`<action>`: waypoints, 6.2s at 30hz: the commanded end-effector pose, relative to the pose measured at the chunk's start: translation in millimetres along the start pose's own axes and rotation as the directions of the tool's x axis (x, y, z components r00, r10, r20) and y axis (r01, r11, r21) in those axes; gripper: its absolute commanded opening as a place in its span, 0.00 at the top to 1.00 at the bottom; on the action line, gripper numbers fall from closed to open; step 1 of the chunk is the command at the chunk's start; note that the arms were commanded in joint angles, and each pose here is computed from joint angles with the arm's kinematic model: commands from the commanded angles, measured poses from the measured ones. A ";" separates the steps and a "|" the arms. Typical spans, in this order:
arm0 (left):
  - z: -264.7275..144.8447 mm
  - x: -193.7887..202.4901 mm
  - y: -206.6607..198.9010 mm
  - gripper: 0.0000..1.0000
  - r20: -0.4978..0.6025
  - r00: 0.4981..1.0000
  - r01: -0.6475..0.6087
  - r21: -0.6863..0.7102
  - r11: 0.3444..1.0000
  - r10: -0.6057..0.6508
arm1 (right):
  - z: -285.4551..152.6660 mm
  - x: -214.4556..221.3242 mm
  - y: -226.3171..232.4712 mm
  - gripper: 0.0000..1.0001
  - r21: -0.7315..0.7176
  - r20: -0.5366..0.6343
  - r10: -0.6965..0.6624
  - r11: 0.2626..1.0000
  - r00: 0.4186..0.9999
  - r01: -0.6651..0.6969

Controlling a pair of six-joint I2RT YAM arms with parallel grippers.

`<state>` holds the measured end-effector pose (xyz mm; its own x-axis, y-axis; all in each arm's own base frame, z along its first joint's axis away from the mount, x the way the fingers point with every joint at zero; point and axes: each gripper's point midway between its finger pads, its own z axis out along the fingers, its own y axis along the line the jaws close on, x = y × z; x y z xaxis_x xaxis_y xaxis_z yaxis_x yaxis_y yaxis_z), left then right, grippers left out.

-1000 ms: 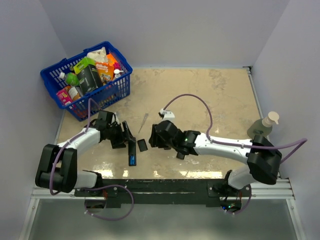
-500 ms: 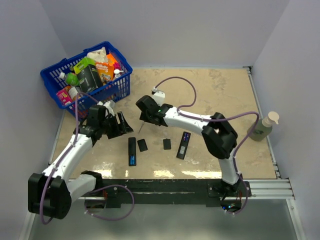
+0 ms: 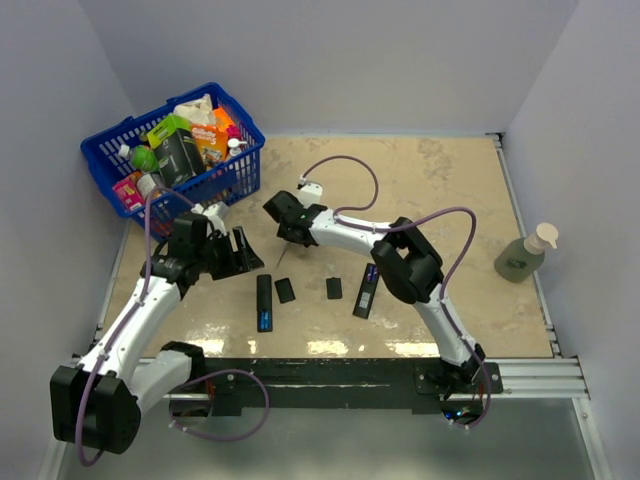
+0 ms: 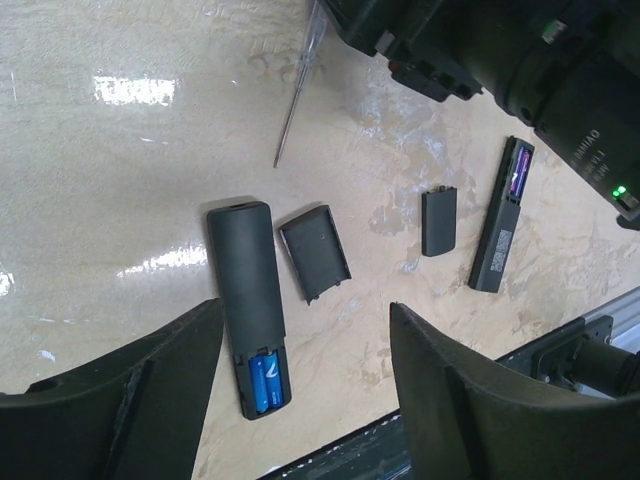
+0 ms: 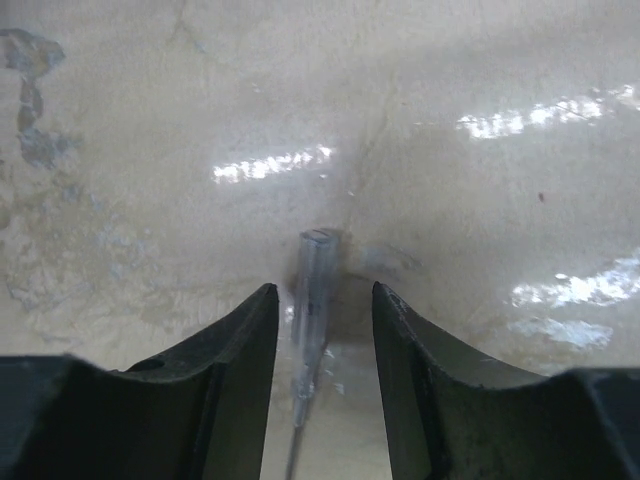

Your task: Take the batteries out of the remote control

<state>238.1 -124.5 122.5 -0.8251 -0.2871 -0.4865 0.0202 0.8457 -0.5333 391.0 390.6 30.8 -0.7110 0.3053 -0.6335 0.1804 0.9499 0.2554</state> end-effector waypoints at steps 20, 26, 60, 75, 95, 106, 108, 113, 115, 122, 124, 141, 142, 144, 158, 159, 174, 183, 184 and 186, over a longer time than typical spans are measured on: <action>-28.7 -20.9 -68.6 0.30 0.134 0.985 -0.150 0.336 0.930 0.111 | -141.8 -68.2 43.7 1.00 -0.494 0.013 0.102 0.865 0.995 -0.082; -37.1 -29.5 -102.0 0.30 0.158 0.976 -0.206 0.462 0.862 0.148 | -215.6 -67.8 47.4 1.00 -0.731 -0.061 0.173 0.663 0.983 -0.162; -30.4 -10.5 -135.3 1.00 0.072 0.985 -0.167 0.624 0.764 0.156 | -285.7 -56.5 26.3 0.97 -0.859 -0.124 0.246 0.459 0.961 -0.228; -40.4 -10.3 -127.3 1.00 0.216 0.916 -0.400 0.566 0.721 0.338 | -281.9 -45.6 -13.9 0.30 -0.745 -0.036 -0.214 0.657 0.976 0.117; -48.2 2.6 -140.5 1.00 0.144 0.911 -0.376 0.669 0.641 0.385 | -282.8 -51.6 30.7 0.42 -0.833 -0.011 -0.371 0.517 0.929 0.197; -49.0 6.9 -137.3 1.00 0.153 0.908 -0.386 0.665 0.639 0.390 | -270.8 -52.5 24.3 0.85 -0.807 0.009 -0.381 0.544 0.925 0.232; -46.5 6.3 -135.5 1.00 0.149 0.908 -0.386 0.656 0.648 0.390 | -272.7 -55.8 21.9 0.99 -0.807 0.025 -0.374 0.540 0.927 0.240; -37.2 -1.5 -128.7 0.66 0.107 0.921 -0.359 0.601 0.714 0.374 | -275.3 -57.3 14.2 1.00 -0.799 0.043 -0.358 0.548 0.933 0.247; -38.2 -8.5 -129.8 0.27 0.114 0.927 -0.355 0.579 0.734 0.358 | -274.3 -57.9 7.2 1.00 -0.788 0.052 -0.333 0.566 0.941 0.243; -25.2 -36.4 -101.8 0.19 0.130 0.963 -0.268 0.391 0.881 0.236 | -266.3 -69.1 -4.6 1.00 -0.751 0.087 -0.141 0.641 0.986 0.157; -19.5 -41.7 -81.6 0.15 0.112 0.981 -0.188 0.337 0.922 0.159 | -259.1 -59.4 -8.0 1.00 -0.731 0.106 -0.114 0.664 0.988 0.155; 19.3 8.7 44.1 0.21 -0.012 0.970 0.240 -0.056 0.969 -0.241 | -264.9 43.4 44.7 1.00 -0.765 0.227 -0.151 0.584 0.962 0.272; 20.2 11.4 47.3 0.21 -0.014 0.967 0.254 -0.071 0.965 -0.256 | -267.0 54.5 47.9 1.00 -0.774 0.231 -0.166 0.566 0.959 0.285; 21.0 16.5 57.8 0.21 -0.008 0.959 0.279 -0.125 0.952 -0.282 | -263.7 70.2 44.6 1.00 -0.778 0.240 -0.199 0.546 0.950 0.311; 23.1 20.3 67.2 0.21 -0.006 0.946 0.318 -0.171 0.933 -0.323 | -257.2 123.5 31.7 1.00 -0.713 0.395 -0.288 0.503 0.872 0.489; 23.0 19.9 67.3 0.21 -0.005 0.946 0.319 -0.172 0.932 -0.325 | -253.9 126.5 29.2 1.00 -0.706 0.394 -0.296 0.509 0.870 0.493; 25.9 30.6 83.5 0.22 -0.022 0.923 0.365 -0.272 0.890 -0.385 | -239.3 102.5 12.4 1.00 -0.597 0.481 -0.262 0.600 0.836 0.532; 32.0 49.1 82.4 0.24 -0.065 0.892 0.417 -0.261 0.871 -0.447 | -239.7 98.2 11.0 1.00 -0.595 0.476 -0.236 0.623 0.847 0.508; 32.6 54.0 82.4 0.24 -0.076 0.886 0.425 -0.258 0.867 -0.457 | -239.3 97.5 10.7 1.00 -0.591 0.477 -0.236 0.626 0.846 0.508; 34.8 55.2 81.0 0.25 -0.079 0.883 0.433 -0.246 0.867 -0.463 | -239.6 94.4 10.9 1.00 -0.586 0.479 -0.226 0.637 0.848 0.501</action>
<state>213.4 -80.6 30.2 -0.7949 -0.5842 -0.1640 -0.4609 0.7571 -0.4630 150.9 417.5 126.9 -0.3572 -0.0075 -0.9340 -0.6819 0.6855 0.2553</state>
